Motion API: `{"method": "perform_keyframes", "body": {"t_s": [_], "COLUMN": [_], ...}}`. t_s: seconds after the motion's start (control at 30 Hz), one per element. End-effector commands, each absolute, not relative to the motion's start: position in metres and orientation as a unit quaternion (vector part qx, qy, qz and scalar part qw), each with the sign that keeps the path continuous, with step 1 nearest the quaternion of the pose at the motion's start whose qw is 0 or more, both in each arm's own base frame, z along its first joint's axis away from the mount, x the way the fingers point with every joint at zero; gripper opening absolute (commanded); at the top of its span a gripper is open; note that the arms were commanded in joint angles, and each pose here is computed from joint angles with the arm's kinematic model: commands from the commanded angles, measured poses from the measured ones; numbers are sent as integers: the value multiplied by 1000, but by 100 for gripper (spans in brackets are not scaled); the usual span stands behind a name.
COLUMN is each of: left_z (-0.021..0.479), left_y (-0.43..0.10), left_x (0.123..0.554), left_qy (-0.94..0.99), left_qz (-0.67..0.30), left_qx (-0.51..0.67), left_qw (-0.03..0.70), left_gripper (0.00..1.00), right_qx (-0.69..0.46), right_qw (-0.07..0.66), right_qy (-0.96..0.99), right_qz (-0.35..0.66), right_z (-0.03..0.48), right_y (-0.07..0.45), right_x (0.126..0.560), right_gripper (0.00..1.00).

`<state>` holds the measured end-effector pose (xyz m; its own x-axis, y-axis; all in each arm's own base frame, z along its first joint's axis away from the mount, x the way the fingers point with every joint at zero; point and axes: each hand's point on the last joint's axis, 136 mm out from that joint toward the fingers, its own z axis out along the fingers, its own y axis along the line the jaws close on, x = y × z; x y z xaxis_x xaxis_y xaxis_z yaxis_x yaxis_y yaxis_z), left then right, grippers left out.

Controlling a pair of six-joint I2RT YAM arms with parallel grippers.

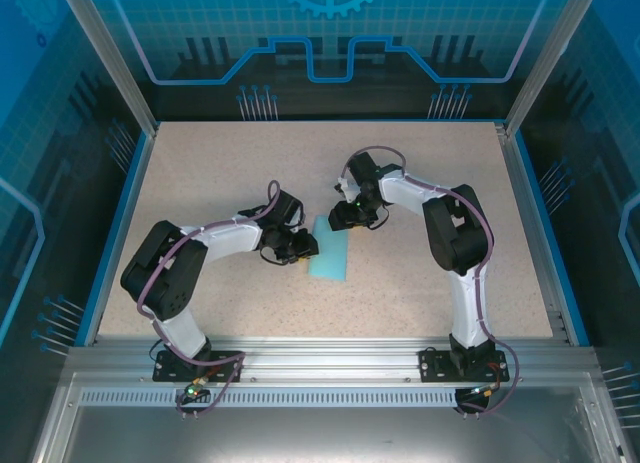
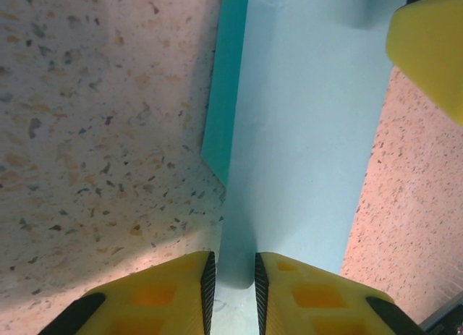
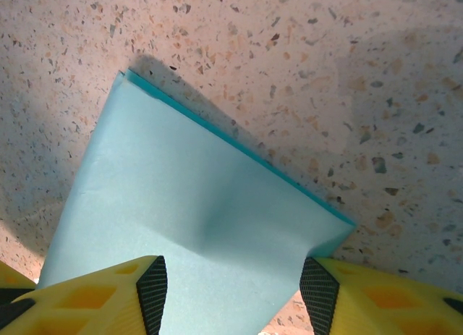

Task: Fold a paper plane with a square sheet of paper (fold left side to right side)
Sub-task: Third fold the triangle at the center of the table.

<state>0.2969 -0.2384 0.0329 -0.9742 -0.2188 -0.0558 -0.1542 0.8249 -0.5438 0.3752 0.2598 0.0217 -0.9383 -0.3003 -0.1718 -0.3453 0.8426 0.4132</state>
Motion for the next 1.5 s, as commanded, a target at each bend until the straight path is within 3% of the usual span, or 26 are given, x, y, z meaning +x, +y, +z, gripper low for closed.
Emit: {"method": "perform_keyframes", "body": {"t_s": [0.0, 0.4, 0.57, 0.8, 0.97, 1.23, 1.47], "left_z": [35, 34, 35, 38, 42, 49, 53], "left_y": [-233, -232, -234, -239, -244, -251, -255], "left_x": [289, 288, 289, 288, 287, 287, 286], "left_qy": [956, 957, 955, 949, 944, 936, 934], "left_qz": [-270, -268, -273, -287, -296, -312, -317], "left_qx": [-98, -100, -102, -123, -141, -163, -166], "left_qw": [57, 56, 54, 42, 34, 17, 5], "left_gripper": [24, 16, 9, 5, 5, 1, 0], "right_qx": [-165, -170, -182, -208, -254, -377, -465], "right_qw": [22, 30, 69, 182, 250, 360, 384], "right_qy": [967, 966, 958, 938, 913, 839, 792], "right_qz": [194, 193, 210, 209, 197, 153, 93], "right_z": [-7, -6, 16, 77, 104, 107, 88], "right_y": [247, 247, 253, 242, 239, 261, 283], "right_x": [371, 374, 382, 382, 344, 251, 208], "right_gripper": [57, 58, 59, 78, 82, 82, 81]}}
